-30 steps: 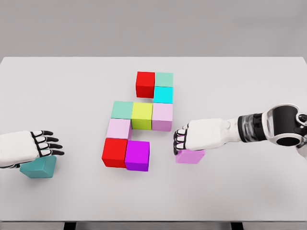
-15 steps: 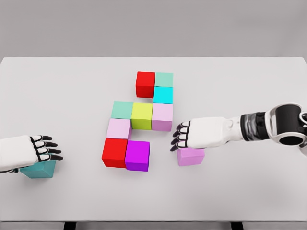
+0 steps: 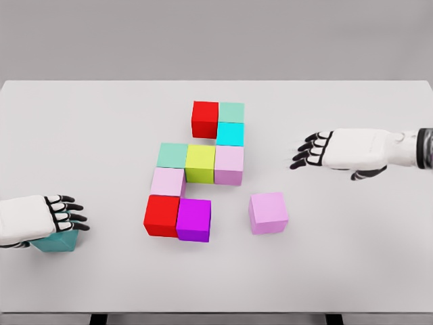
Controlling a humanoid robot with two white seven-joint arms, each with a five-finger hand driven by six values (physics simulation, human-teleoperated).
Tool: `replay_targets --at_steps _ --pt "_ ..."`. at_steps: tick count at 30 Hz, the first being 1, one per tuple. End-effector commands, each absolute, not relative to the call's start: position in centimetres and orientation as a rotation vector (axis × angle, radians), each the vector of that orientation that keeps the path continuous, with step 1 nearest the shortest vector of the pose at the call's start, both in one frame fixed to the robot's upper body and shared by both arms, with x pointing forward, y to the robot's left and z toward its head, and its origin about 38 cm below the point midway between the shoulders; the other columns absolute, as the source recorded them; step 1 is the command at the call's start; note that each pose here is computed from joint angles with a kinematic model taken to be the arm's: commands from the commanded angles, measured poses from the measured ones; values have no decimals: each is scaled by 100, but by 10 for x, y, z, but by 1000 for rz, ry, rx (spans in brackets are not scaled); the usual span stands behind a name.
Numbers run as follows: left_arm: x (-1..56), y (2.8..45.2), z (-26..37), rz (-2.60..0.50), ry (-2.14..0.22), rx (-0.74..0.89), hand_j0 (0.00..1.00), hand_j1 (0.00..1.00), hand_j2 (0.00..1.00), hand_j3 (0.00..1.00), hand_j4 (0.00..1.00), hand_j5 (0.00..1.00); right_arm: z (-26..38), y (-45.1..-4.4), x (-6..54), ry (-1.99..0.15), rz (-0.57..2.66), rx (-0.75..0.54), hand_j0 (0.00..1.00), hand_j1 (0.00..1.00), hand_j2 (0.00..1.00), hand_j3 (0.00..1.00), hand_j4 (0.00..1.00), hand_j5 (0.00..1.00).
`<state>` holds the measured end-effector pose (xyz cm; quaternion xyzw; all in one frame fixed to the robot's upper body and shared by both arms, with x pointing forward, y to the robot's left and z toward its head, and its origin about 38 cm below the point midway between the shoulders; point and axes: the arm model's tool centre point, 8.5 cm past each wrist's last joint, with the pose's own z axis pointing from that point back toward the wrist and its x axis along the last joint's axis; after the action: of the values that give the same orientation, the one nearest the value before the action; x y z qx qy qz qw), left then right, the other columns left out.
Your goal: Assemble the squares on the desktop into the number 2
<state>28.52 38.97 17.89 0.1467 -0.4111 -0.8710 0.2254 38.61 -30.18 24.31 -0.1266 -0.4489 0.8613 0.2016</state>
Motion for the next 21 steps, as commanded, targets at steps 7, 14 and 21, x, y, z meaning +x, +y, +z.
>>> replay_targets --at_steps 7,14,21 --pt "284 391 177 -2416 -1102 396 64 64 64 64 64 64 204 -327 375 -1011 2466 -238 100 100 100 100 100 100" --pt "286 392 180 -2413 -1105 408 65 65 65 65 65 65 203 -295 352 -1055 2579 -179 99 99 99 99 99 99" --pt "296 395 191 -2397 -1120 465 65 65 65 65 65 65 202 -289 353 -1074 2583 -167 99 99 99 99 99 99"
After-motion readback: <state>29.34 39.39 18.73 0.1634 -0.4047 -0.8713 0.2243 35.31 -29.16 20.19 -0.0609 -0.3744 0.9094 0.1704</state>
